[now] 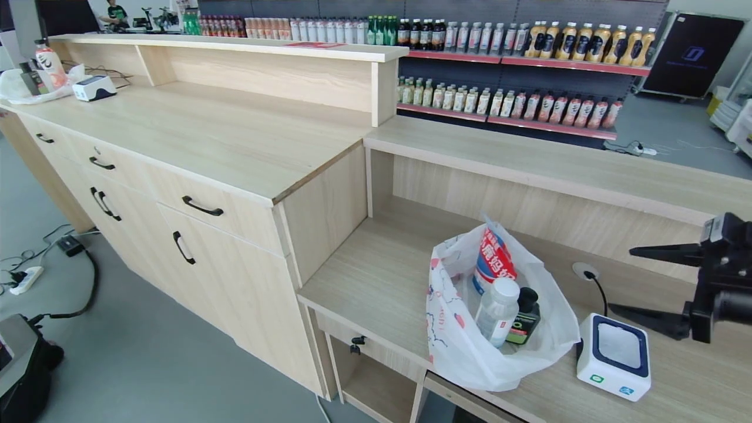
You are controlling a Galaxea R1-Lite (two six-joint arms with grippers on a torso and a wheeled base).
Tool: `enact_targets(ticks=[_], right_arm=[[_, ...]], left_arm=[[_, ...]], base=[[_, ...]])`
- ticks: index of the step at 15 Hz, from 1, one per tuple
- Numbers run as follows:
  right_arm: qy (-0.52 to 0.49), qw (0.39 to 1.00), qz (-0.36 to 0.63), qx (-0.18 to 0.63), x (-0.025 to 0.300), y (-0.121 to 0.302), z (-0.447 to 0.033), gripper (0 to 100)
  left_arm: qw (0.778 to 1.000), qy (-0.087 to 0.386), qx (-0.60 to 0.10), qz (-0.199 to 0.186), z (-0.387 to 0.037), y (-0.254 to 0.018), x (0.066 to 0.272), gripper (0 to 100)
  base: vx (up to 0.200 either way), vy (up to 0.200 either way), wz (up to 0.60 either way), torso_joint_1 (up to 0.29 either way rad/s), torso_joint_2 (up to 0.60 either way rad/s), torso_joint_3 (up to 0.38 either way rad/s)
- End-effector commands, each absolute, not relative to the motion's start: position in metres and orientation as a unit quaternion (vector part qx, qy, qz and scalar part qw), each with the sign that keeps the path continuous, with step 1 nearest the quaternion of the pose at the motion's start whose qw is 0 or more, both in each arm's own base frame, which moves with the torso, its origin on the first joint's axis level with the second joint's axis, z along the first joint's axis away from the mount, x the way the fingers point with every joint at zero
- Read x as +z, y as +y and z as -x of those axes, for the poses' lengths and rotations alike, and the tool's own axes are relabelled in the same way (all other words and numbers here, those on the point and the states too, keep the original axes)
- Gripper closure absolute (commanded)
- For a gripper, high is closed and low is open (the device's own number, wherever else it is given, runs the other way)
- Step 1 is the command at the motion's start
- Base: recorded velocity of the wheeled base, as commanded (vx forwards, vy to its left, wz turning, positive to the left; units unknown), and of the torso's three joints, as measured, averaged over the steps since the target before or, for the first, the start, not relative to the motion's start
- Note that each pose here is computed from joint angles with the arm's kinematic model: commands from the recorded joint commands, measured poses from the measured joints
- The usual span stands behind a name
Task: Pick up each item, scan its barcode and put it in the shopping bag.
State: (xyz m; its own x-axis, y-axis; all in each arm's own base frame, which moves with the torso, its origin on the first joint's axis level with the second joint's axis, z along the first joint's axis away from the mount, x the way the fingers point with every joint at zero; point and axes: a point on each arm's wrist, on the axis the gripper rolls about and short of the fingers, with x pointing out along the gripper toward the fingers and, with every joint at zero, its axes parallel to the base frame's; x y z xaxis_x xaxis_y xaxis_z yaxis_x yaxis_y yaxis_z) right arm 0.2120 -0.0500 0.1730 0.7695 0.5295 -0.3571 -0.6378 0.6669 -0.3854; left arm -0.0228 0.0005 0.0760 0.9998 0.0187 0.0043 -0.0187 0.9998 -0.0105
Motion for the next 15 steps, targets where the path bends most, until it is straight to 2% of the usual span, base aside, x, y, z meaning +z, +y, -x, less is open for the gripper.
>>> enact_targets(ticks=[1,3,5,9,11,15], right_arm=[[0.052,0.945,0.224,0.231,0.234,-0.033,-0.169,0],[0.037,0.953,0.224,0.203,0.247,-0.029,-0.161,0],[0.047,0.959,0.224,0.168,0.248,-0.03,-0.161,0],[0.099,0.984,0.15,0.004,0.245,-0.025,-0.161,0],[0.121,0.989,0.077,-0.04,0.228,-0.023,-0.148,0],[0.131,0.99,-0.016,-0.041,0.168,-0.01,-0.079,0]], left_arm=[[1.0,-0.002,0.009,0.005,0.023,0.001,0.076,0],[1.0,-0.003,0.009,0.005,0.023,0.001,0.076,0],[1.0,-0.002,0.009,0.006,0.023,0.001,0.076,0],[1.0,-0.002,0.01,0.005,0.023,0.001,0.076,0],[1.0,-0.003,0.009,0.005,0.023,0.001,0.076,0],[1.0,-0.002,0.009,0.005,0.023,0.001,0.076,0]], base=[[0.0,0.0,-0.6,-0.007,0.0,0.002],[0.0,0.0,-0.6,0.007,0.0,-0.002],[0.0,0.0,-0.6,-0.002,0.0,0.002],[0.0,0.0,-0.6,0.004,0.0,0.002],[0.0,0.0,-0.3,0.001,0.0,0.001],[0.0,0.0,0.0,0.0,0.0,0.0]])
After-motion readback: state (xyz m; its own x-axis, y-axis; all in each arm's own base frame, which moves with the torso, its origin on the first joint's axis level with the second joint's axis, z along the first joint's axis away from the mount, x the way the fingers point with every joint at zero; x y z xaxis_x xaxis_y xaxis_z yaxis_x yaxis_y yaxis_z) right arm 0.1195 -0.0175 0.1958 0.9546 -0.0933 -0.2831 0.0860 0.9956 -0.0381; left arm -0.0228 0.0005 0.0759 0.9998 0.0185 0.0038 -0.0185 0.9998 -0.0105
